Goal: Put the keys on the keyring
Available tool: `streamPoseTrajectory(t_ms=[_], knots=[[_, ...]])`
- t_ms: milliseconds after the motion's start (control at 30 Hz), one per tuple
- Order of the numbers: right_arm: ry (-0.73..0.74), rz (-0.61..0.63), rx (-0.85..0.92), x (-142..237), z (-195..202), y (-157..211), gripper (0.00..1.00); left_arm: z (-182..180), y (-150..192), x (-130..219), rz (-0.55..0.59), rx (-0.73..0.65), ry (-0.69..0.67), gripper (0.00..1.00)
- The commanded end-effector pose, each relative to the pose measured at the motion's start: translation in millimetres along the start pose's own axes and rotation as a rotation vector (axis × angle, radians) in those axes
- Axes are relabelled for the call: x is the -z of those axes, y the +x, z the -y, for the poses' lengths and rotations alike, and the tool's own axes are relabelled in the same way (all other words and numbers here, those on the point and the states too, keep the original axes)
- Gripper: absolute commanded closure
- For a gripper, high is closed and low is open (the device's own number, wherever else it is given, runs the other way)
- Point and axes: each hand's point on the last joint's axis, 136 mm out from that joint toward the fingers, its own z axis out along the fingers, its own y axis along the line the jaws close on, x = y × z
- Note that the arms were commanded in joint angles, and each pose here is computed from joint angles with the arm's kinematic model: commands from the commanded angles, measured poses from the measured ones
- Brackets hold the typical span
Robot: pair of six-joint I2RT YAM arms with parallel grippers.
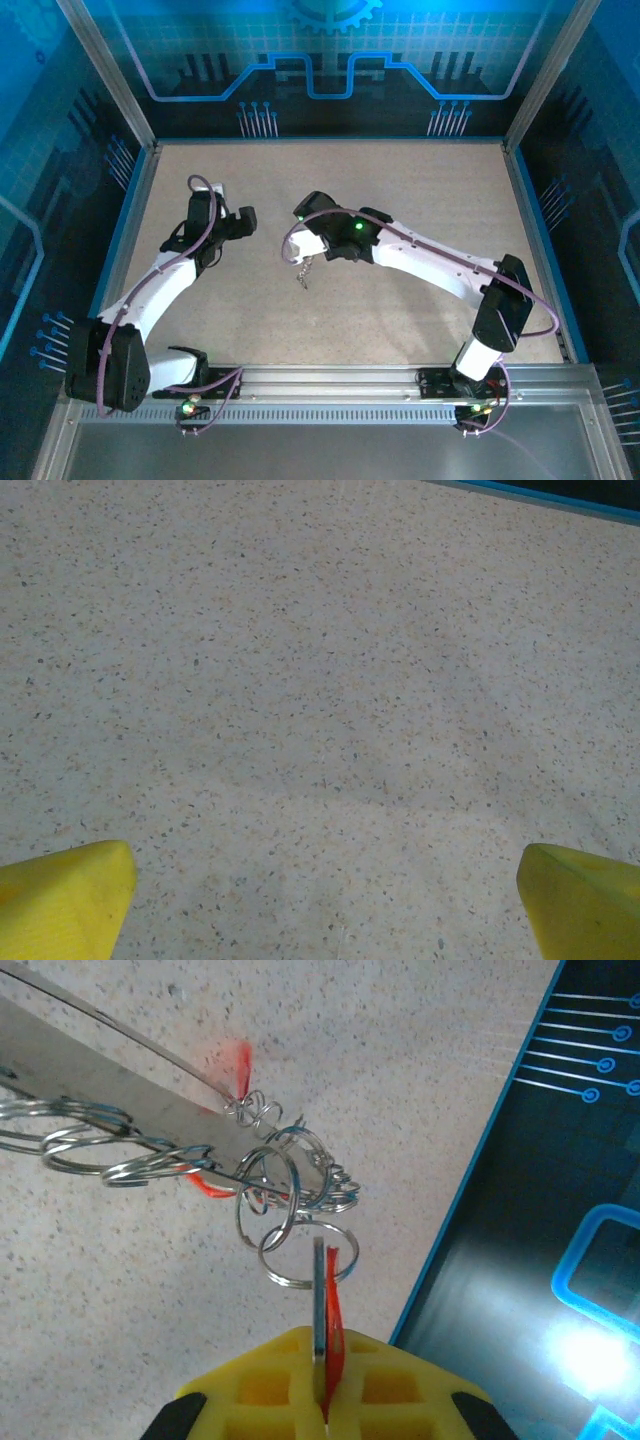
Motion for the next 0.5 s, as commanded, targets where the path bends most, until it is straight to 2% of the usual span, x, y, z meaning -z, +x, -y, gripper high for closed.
streamPoseTrajectory(t_ms=[0,267,467], knots=[[-0.032,0.047,-0.059,-11,-14,-7,1.0,-12,9,-2,-0.011,-0.017,-0.04,0.01],[-0.153,0.066,-0.14,-20,-70,5,1.0,-14,22,-9,-0.049,-0.028,-0.049,0.01],[-0.242,-0.004,-0.148,-20,-111,29,0.98,-21,31,-16,-0.066,-0.018,-0.08,0.01]])
